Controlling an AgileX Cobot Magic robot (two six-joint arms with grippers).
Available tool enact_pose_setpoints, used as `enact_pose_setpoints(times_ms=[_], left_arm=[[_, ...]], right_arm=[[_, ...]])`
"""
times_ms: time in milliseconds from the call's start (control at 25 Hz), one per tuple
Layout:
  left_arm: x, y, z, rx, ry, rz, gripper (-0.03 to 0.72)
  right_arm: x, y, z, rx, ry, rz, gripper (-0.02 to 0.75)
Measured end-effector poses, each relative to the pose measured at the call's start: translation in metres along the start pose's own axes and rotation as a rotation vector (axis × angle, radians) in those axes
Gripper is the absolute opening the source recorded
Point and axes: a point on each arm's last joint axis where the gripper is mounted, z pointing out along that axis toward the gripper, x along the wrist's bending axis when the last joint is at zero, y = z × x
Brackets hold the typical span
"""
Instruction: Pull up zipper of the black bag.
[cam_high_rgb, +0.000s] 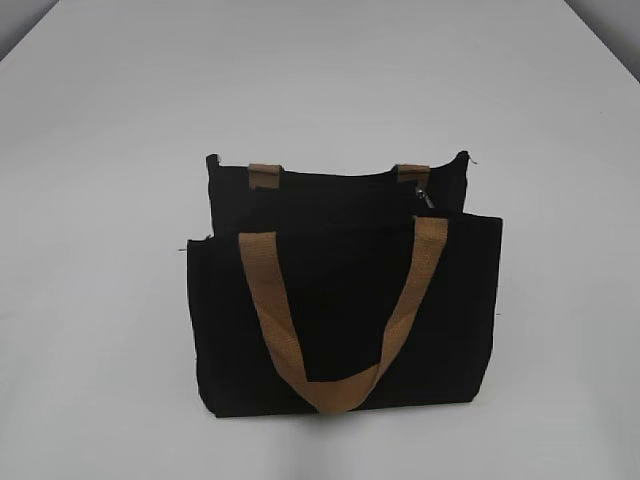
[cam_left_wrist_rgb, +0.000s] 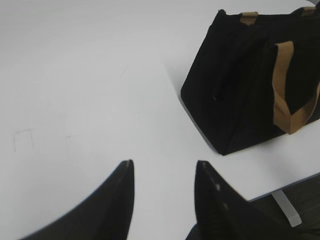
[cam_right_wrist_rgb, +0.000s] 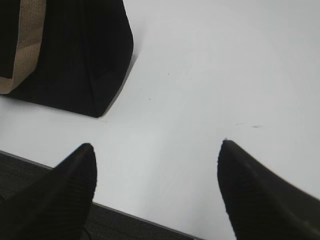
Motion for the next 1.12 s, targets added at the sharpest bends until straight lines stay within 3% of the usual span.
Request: enact_pose_setpoints(times_ms=[160, 440, 560, 1120], left_arm=[[-0.0002, -0.0001, -0.0001, 0.0, 0.015, -0.008, 0.303], [-0.0021, -0.001, -0.0013, -0.002, 0.265, -0.134, 0.29], [-0.0032, -0.0025, -0.0032, -0.015, 0.329, -0.164, 0.286], [-0.0037, -0.0031, -0.0042, -0.022, 0.339, -0.167, 0.28]], right_arm=[[0.0008, -0.0001, -0.0005, -0.006, -0.033, 0.025, 0.581], [0.0024, -0.0001, -0.0003, -0.008, -0.12, 0.085, 0.581], [0.0026, 0.0, -0.0001, -0.007, -0.134, 0.094, 0.581], [0.0028, 0.0002, 0.0, -0.008, -0.139, 0.099, 0.58]])
